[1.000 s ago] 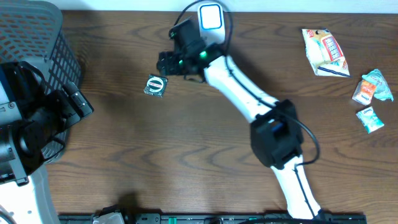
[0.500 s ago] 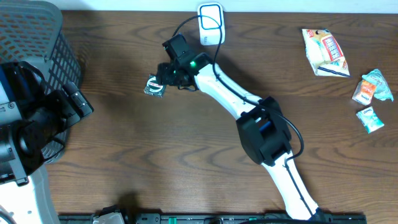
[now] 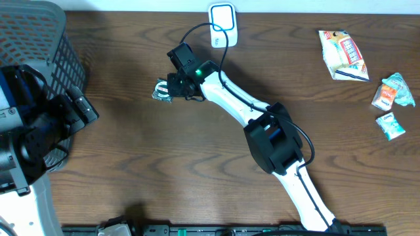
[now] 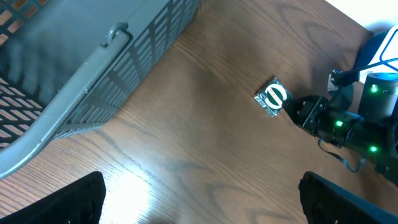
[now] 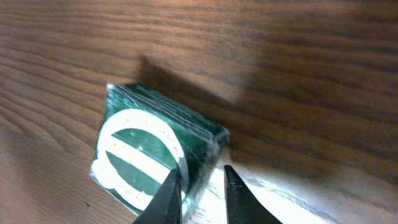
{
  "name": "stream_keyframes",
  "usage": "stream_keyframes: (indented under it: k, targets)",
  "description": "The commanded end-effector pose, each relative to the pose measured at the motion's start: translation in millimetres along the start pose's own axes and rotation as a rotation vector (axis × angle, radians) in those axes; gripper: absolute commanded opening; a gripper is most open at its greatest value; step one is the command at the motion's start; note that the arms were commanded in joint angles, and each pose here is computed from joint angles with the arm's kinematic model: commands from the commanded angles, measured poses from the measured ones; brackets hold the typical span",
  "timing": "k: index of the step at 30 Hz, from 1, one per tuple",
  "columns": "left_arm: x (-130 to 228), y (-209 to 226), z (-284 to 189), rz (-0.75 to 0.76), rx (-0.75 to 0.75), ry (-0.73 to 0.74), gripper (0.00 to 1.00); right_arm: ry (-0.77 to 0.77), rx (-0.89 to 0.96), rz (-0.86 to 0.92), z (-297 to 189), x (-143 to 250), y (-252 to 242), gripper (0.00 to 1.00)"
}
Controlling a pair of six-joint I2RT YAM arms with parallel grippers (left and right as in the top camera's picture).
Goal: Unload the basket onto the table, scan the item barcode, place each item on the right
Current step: 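Reach the right gripper to the dark green round tin, then grasp the green tin and lift it with the right gripper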
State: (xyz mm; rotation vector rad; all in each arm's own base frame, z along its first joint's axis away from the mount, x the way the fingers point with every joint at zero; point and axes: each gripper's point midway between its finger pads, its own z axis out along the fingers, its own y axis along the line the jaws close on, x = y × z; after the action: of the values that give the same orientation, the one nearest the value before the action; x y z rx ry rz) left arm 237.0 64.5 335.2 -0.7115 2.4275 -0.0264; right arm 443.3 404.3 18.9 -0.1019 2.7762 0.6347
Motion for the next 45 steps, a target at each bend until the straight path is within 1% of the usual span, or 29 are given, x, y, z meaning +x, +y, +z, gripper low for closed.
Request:
stream_keyframes:
  k: [1,3,7,11,13,15,16,17,18,20,22,24,26,27,28,30,34,38,39,42,43,44,45]
  targets:
    - [1.4,3.5,2.3,-0.006,-0.015,0.007,0.98,0.002,0.161,0.007,2.1,6.4,-34.5,0.1]
    - [1.4,3.5,2.3,-0.006,-0.015,0.007,0.98,0.041,0.208,0.029,-2.2,11.3,-51.6,0.01]
    - [1.4,3.5,2.3,-0.006,-0.015,0.007,0.98,0.107,0.302,0.082,-26.8,13.6,-86.7,0.01]
    - [1.4,3.5,2.3,-0.006,-0.015,0.007,0.98,0.129,0.386,0.064,-69.0,6.8,-112.9,0.01]
    - [1.4,3.5,2.3,-0.006,-0.015,0.007,0.98,0.13,0.414,0.059,-92.5,3.5,-120.0,0.01]
    - [1.4,3.5,2.3,-0.006,-0.015,0.007,0.98,0.129,0.398,0.029,-112.2,-0.1,-116.7,0.01]
    - [1.4,3.5,2.3,-0.006,-0.015,0.007,0.98,0.125,0.376,0.002,-120.7,-2.3,-111.1,0.04]
    - [1.4,3.5,2.3,-0.006,-0.015,0.007,0.98,0.119,0.358,-0.021,-126.6,-4.2,-106.3,0.07]
    - [1.4,3.5,2.3,-0.006,-0.015,0.007,0.98,0.1,0.328,-0.047,-134.8,-7.9,-96.2,0.15]
    - [1.4,3.5,2.3,-0.006,-0.015,0.007,0.98,0.071,0.294,-0.077,-135.8,-12.2,-82.8,0.26]
    - [1.4,3.5,2.3,-0.006,-0.015,0.007,0.98,0.049,0.257,-0.098,-130.2,-14.0,-67.8,0.48]
    - [1.4,3.5,2.3,-0.006,-0.015,0.007,0.98,0.039,0.23,-0.116,-119.7,-12.1,-54.4,0.62]
    - [1.4,3.5,2.3,-0.006,-0.015,0.007,0.98,0.025,0.211,-0.118,-106.4,-9.1,-41.1,0.83]
    - [1.4,3.5,2.3,-0.006,-0.015,0.007,0.98,0.013,0.201,-0.12,-97.6,-8.1,-33.7,0.89]
    - [1.4,3.5,2.3,-0.006,-0.015,0.007,0.98,0.003,0.196,-0.116,-89.1,-6.3,-27.5,0.93]
    - [1.4,3.5,2.3,-0.006,-0.015,0.007,0.97,-0.003,0.206,-0.086,-74.8,-1.3,-24.1,0.99]
    - [1.4,3.5,2.3,-0.006,-0.015,0.007,0.98,0.008,0.267,0.017,-47.2,13.8,-33.4,0.99]
    - [1.4,3.5,2.3,-0.006,-0.015,0.007,0.98,0.032,0.291,0.029,-28.3,23.0,-41.6,0.99]
    - [1.4,3.5,2.3,-0.006,-0.015,0.007,0.98,0.038,0.296,0.029,-25.4,24.7,-43.4,0.98]
    - [1.4,3.5,2.3,-0.006,-0.015,0.007,0.98,0.05,0.321,0.028,-17.8,29.2,-50.9,0.87]
    - [1.4,3.5,2.3,-0.006,-0.015,0.007,0.98,0.05,0.33,0.028,-17.9,29.5,-53.0,0.81]
    - [1.4,3.5,2.3,-0.006,-0.015,0.007,0.98,0.051,0.344,0.028,-16.4,30.4,-56.6,0.72]
    - [1.4,3.5,2.3,-0.006,-0.015,0.007,0.98,0.051,0.352,0.029,-16.2,30.3,-58.8,0.64]
